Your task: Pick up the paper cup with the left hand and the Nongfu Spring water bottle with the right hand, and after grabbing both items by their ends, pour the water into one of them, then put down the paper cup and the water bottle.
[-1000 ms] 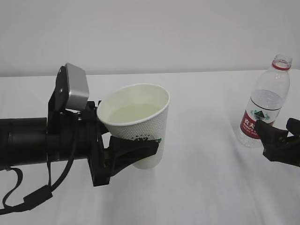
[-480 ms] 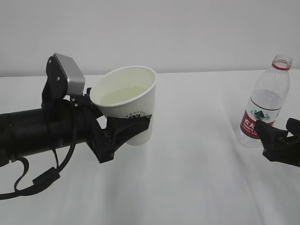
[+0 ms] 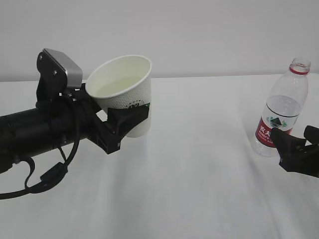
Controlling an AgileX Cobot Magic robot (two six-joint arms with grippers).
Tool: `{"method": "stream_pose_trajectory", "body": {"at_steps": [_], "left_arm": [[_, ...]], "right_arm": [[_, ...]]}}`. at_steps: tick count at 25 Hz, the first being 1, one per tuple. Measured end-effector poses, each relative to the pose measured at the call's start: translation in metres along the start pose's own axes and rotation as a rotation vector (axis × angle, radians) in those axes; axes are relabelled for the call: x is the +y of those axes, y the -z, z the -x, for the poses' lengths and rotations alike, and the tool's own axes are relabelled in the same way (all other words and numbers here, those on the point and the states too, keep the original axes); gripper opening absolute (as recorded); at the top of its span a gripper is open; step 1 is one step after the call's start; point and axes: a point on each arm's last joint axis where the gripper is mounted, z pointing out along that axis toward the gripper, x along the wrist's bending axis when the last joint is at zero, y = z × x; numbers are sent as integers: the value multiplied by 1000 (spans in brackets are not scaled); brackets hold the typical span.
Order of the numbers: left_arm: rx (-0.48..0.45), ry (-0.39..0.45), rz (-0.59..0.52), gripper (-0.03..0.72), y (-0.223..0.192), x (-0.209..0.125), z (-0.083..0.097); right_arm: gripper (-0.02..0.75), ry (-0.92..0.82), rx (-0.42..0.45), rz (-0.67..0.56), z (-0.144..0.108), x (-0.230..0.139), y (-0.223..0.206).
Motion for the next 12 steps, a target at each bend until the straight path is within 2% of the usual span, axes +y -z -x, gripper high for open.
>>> {"method": "stream_pose_trajectory", "body": {"at_steps": [12], "left_arm": [[91,20,-79,517,1,-8,-8]], "right_arm": [[594,2,5,0,0,0,0]]}}
